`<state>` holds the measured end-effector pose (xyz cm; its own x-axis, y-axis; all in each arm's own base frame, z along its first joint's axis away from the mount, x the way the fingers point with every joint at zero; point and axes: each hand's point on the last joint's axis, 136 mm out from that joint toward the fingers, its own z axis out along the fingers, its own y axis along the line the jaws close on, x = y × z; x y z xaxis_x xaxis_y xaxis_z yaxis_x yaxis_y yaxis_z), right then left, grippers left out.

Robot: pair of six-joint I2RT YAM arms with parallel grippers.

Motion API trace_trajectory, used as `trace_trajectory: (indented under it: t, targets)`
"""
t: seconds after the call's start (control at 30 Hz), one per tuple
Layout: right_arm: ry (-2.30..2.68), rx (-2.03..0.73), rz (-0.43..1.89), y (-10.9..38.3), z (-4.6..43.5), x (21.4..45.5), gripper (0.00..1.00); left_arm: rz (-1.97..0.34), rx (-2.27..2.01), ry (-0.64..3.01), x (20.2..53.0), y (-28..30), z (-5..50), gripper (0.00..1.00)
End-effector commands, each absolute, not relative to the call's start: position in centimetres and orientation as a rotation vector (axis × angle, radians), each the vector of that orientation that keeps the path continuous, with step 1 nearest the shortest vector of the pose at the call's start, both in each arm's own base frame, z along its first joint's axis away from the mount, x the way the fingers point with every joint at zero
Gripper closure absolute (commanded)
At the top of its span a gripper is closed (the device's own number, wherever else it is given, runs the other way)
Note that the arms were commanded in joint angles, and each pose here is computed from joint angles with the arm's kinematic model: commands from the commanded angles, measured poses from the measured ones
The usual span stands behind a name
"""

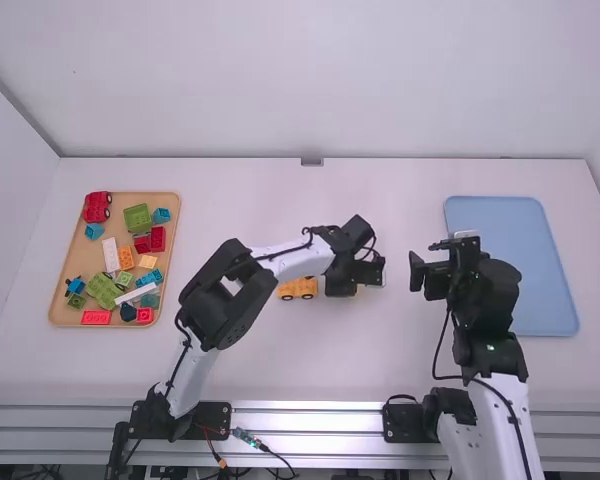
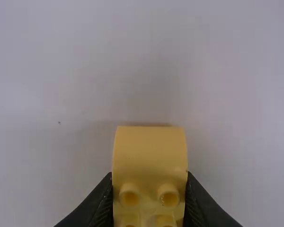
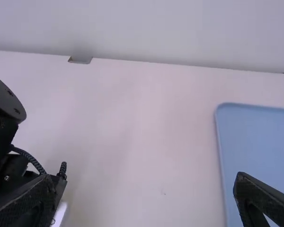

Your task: Assemble lego blocks to make yellow taxi

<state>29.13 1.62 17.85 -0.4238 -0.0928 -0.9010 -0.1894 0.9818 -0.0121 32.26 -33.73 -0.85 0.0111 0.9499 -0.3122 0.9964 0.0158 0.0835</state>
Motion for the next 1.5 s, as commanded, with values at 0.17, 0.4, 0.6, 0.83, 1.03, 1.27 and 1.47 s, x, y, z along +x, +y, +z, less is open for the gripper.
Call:
trace_trajectory:
  t: [0.17,0.4,0.6,0.83,1.03,1.27,1.47]
  targets:
    - [2.025,-0.203,0.119,1.7,17.6,30.0,0.01,-0.261,2.026,2.033,31.6,-33.6,-1.7,0.43]
    - [2.016,-0.243,0.116,2.0,17.7,30.0,0.01,-0.185,2.002,2.037,32.9,-33.4,-0.7,0.01]
    - [1.974,-0.426,0.193,4.3,17.7,29.7,0.01,-0.194,1.936,2.008,34.0,-32.8,4.3,0.01]
    - [1.891,-0.804,0.410,8.8,14.9,29.4,0.01,-0.421,1.878,1.847,33.4,-28.1,10.7,0.01]
    - [1.817,-0.987,0.530,10.8,12.6,29.0,0.01,-0.442,1.767,1.842,33.0,-23.5,10.1,0.01]
    - [1.844,-1.052,0.484,12.1,9.3,30.9,0.01,-0.368,1.815,1.674,31.9,-21.4,6.9,0.01]
    - [1.836,-1.056,0.454,12.2,8.4,32.1,0.01,-0.284,1.726,1.754,32.5,-20.7,4.9,0.01]
